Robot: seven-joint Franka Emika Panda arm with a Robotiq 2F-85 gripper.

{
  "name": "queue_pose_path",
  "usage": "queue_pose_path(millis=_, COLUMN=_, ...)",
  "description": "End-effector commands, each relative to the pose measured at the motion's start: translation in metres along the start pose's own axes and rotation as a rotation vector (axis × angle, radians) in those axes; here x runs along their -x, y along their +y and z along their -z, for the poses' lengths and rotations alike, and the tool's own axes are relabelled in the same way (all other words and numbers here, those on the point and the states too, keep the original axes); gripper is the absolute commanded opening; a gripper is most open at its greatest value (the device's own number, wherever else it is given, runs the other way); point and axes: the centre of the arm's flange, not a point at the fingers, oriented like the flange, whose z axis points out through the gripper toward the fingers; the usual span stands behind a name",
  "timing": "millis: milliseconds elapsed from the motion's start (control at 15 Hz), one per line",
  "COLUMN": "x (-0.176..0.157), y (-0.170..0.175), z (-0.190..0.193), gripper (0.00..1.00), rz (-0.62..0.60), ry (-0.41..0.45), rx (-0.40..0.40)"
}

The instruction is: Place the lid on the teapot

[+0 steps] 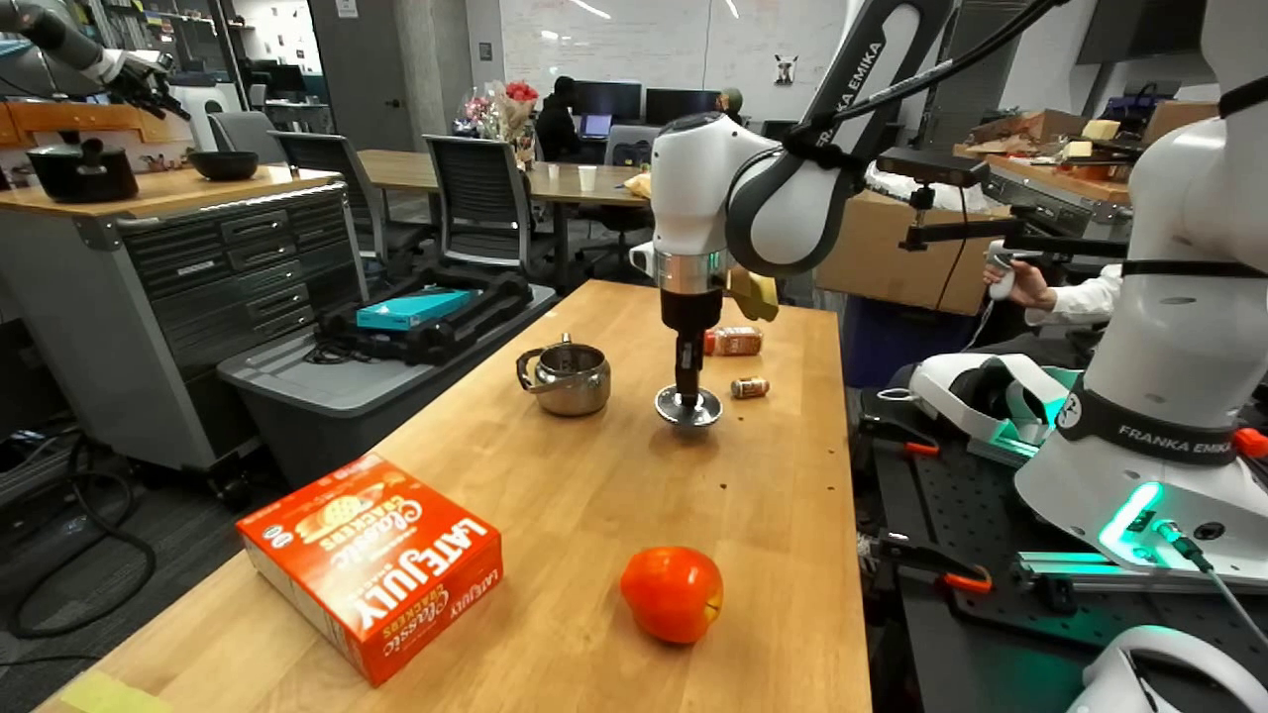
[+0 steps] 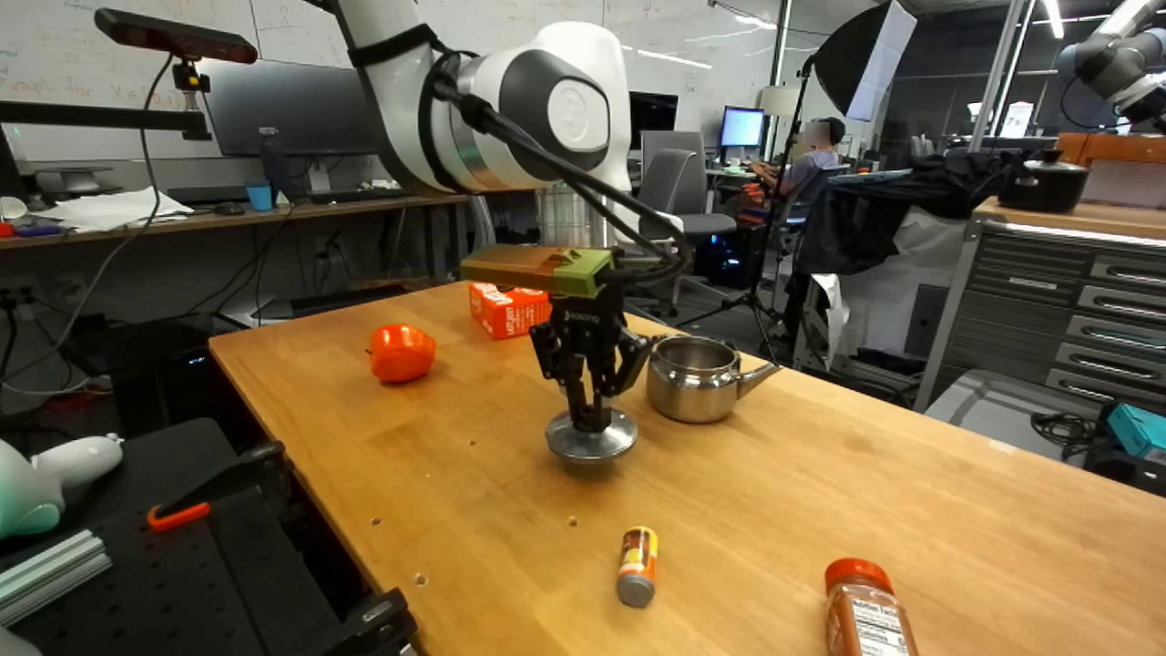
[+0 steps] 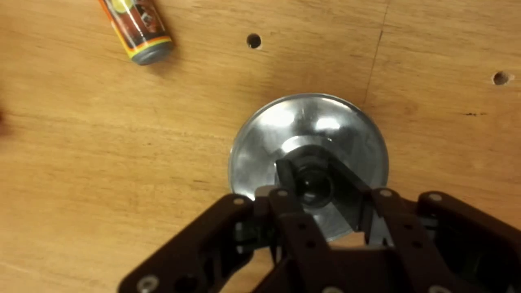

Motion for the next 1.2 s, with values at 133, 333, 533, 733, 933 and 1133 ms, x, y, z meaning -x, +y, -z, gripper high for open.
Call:
queue_pose_path(millis=133, x=-0.004, y=0.001, z=0.047, gripper=0.07, rz=-0.013, ry=0.004, rx=0.006)
queue_pose_path(millis=333, x=-0.012, y=0.003, z=0.061, gripper=0.07, rz=-0.019, ry=-0.032, rx=0.015)
queue_pose_path(millis=533, x=-0.02, y=0.005, z=0.077, gripper=0.07, rz=-0.023, ry=-0.047, rx=0.026)
queue_pose_path(millis=733, x=-0.029, y=0.005, z=0.095, gripper=0.07, rz=-0.025, ry=-0.048, rx=0.034)
queue_pose_path(millis=933, x=-0.039, y=0.004, z=0.115, gripper=0.07, rz=-0.024, ry=-0.042, rx=0.036)
queue_pose_path(millis=1133, x=-0.049, y=0.002, z=0.133, gripper=0.07, rz=-0.033, ry=-0.031, rx=0.023)
